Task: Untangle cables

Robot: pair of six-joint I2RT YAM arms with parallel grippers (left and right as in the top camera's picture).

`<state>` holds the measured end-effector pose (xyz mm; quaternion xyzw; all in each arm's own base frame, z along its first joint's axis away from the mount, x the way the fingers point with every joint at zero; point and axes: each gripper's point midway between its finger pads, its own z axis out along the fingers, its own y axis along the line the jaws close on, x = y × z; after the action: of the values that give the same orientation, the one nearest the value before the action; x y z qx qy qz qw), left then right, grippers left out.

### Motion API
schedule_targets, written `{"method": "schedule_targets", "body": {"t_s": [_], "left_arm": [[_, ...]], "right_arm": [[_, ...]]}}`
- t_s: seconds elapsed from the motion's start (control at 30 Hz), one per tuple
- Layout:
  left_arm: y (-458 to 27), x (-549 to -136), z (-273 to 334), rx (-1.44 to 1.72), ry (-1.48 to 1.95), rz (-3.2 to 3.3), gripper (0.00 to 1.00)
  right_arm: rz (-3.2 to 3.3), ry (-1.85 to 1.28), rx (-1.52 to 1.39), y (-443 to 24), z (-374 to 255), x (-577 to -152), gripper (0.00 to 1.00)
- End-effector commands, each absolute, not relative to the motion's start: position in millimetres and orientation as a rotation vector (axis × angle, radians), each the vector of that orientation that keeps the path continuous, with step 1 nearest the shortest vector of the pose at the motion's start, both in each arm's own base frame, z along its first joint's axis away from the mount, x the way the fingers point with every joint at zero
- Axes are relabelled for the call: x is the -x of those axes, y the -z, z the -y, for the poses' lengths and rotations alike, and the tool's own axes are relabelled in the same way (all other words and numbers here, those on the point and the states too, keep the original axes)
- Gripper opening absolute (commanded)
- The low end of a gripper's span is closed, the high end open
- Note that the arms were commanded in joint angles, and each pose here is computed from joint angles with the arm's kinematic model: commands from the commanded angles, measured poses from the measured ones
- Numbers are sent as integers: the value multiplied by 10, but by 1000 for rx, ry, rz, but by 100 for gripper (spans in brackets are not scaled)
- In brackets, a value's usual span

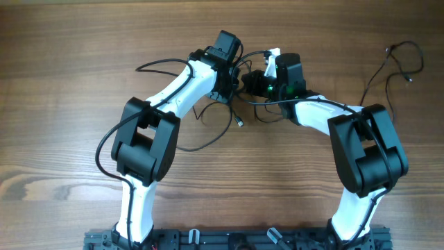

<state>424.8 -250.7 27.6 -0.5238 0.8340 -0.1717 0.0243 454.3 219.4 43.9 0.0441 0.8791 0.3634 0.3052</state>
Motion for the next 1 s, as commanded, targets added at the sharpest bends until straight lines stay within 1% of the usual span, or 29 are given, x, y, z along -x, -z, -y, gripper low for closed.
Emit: {"method": "schedule_targets", "body": {"t_s": [0.0,0.13,0.23,0.47,0.67,0.83,0.97], "left_arm": [[-363,-4329,2496,1386,566,-2644,4],[-703,-4380,2495,1269,633,-2624,4],[-982,-4428,2444,1249,672,-2564,4],[-1737,-4554,2136,1215,756,-2380,4],[-2241,-4615,1812,1231,833,-2244,4],[-2805,-4603,1700,1175,1083,-2168,4],[-3068,-4593,1540,1129,1155,-2118,4]], "right_arm": [[-2342,-941,-103,-338,-2183,-4550,4],[-2343,-941,-103,-336,-2182,-4548,4],[-2344,-941,-104,-335,-2182,-4547,4],[-2353,-939,-107,-319,-2178,-4536,4],[-2352,-939,-107,-321,-2178,-4537,4],[-2352,-939,-107,-321,-2177,-4537,4],[-2352,-938,-107,-321,-2177,-4537,4]]}}
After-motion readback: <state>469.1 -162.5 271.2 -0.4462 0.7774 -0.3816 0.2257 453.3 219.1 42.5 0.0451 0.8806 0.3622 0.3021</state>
